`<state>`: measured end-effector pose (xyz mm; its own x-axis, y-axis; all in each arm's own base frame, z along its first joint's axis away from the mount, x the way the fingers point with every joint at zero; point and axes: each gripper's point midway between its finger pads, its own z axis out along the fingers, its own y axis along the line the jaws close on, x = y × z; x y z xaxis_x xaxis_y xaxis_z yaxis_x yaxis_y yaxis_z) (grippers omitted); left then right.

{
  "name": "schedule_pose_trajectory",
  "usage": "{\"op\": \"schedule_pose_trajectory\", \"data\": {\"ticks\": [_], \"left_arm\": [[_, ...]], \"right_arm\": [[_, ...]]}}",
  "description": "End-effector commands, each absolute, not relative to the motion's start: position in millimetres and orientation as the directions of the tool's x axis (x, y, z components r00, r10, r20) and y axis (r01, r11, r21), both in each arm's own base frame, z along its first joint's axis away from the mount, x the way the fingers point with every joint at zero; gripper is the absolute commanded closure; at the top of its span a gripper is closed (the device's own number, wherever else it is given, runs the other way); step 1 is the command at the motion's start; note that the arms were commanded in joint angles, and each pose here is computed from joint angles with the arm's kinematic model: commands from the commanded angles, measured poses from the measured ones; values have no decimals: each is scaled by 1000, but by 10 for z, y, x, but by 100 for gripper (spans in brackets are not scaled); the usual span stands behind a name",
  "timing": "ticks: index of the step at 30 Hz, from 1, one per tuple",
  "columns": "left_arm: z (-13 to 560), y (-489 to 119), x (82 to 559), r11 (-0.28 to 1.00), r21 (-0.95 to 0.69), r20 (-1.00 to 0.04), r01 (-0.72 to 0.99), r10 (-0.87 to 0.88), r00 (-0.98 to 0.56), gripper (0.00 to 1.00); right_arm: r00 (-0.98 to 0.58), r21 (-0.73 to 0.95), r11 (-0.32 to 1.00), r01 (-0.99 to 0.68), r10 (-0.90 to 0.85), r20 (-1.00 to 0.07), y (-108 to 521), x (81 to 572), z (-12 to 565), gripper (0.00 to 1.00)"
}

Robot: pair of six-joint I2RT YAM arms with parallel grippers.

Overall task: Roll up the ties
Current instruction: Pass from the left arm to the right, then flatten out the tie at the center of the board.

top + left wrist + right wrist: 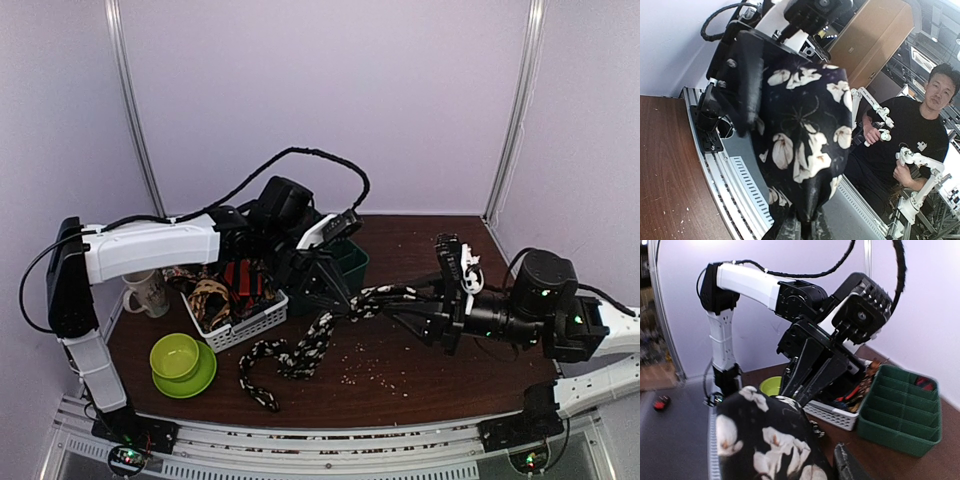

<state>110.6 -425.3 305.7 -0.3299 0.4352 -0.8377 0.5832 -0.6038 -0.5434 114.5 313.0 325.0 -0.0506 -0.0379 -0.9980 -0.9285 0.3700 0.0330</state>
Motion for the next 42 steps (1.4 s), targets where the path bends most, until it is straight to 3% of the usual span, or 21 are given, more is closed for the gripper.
{"op": "schedule_pose_trajectory", "data": {"ticks": [1, 3, 7, 11, 17, 24, 33, 41, 42], "left_arm": [[3121, -4253, 1091, -639, -531, -847, 557, 424, -321, 97], [3111, -4282, 1140, -616, -524, -850, 588, 420, -318, 87], [3037, -4356, 1425, -474, -512, -847, 716, 414, -332, 60], [2928, -4305, 2053, -148, -468, -847, 871, 357, -394, 42], [2670, -3998, 2538, 227, -360, -836, 905, 353, -421, 40], [2061, -3623, 2316, 368, -264, -770, 892, 476, -425, 40], [1292, -3394, 1952, 506, -258, -636, 823, 552, -539, 39], [915, -3697, 1851, 408, -182, -576, 895, 693, -433, 37], [874, -3756, 1851, 391, -174, -572, 904, 707, -416, 30]], "right_arm": [[-31, 21, 413, -910, -17, -999, 3079, 1197, 3444, 84], [-59, 44, 444, -895, -21, -998, 3061, 1249, 3432, 100], [-157, 139, 592, -794, 21, -987, 2836, 1485, 3356, 100], [-273, 253, 824, -508, 125, -954, 2229, 1929, 3102, 100], [-383, 348, 936, 50, 339, -859, 979, 2346, 2497, 100], [-430, 282, 885, 370, 432, -793, 242, 2346, 1984, 100], [-515, 161, 856, 491, 434, -739, 58, 2224, 1647, 100], [-475, 156, 849, 504, 423, -771, -74, 2128, 1776, 100], [-475, 153, 848, 507, 423, -772, -85, 2119, 1783, 100]]}}
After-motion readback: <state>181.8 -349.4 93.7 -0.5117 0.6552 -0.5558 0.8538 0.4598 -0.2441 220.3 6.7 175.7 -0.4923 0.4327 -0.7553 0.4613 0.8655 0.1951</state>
